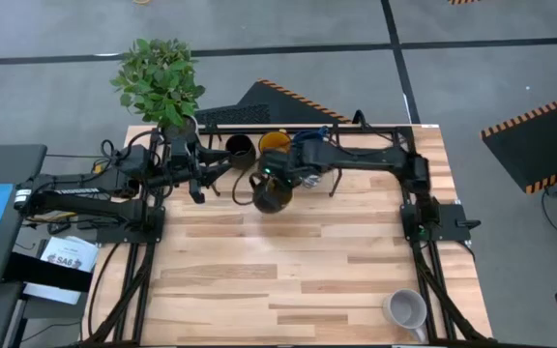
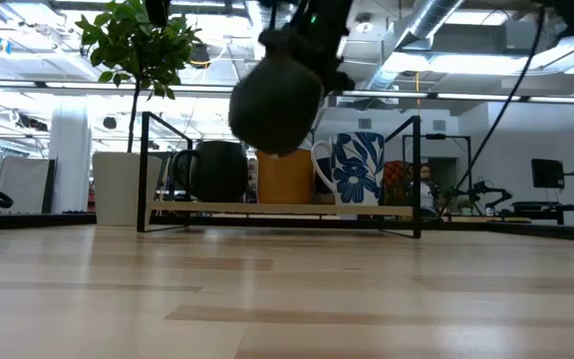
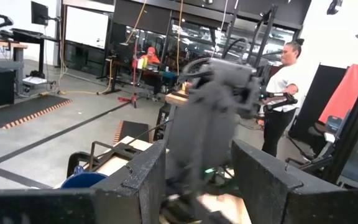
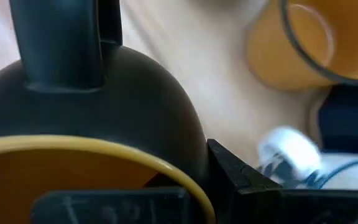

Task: Place coffee mugs
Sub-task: Put the black-yellow mug on the shelf

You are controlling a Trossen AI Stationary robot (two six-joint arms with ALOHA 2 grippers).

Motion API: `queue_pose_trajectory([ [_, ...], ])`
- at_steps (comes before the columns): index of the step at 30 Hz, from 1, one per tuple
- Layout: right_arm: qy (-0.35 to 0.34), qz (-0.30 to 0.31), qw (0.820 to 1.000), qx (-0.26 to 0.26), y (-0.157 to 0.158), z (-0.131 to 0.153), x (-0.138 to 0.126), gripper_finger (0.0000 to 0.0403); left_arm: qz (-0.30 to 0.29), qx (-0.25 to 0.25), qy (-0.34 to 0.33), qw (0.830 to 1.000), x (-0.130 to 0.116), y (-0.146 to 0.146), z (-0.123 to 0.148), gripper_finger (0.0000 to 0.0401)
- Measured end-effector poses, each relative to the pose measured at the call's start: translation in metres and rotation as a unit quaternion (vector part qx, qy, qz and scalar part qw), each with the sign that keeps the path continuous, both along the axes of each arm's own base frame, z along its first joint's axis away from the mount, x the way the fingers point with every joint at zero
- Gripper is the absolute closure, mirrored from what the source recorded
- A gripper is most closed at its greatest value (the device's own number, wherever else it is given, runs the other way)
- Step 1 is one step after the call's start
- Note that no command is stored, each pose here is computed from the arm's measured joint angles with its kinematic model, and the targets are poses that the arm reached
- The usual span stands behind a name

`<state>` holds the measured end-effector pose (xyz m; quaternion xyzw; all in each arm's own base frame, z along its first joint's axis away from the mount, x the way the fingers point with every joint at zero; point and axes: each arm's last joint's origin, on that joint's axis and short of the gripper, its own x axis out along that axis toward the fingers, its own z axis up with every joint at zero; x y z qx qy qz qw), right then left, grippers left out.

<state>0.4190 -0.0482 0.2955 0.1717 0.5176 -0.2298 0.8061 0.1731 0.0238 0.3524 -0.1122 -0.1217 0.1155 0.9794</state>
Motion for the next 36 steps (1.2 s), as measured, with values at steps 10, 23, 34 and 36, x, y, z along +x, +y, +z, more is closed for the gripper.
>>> queue_pose_trajectory([
  [10,0.061,-0.024,0.998,-0.010,-0.032,-0.026,0.015,0.0361,0.000,0.000,0.002,1.000,0.000,0.000,0.000,0.0235],
  [23,0.064,-0.069,0.995,-0.034,-0.056,-0.024,0.009,0.0358,0.000,0.000,0.003,1.000,0.000,0.000,-0.001,0.0235],
  [34,0.061,-0.069,0.995,-0.033,-0.056,-0.024,0.009,0.0346,0.000,0.000,0.003,1.000,0.000,0.000,-0.001,0.0235],
  [36,0.058,-0.069,0.995,-0.033,-0.056,-0.023,0.009,0.0337,0.000,0.000,0.003,1.000,0.000,0.000,-0.001,0.0235],
])
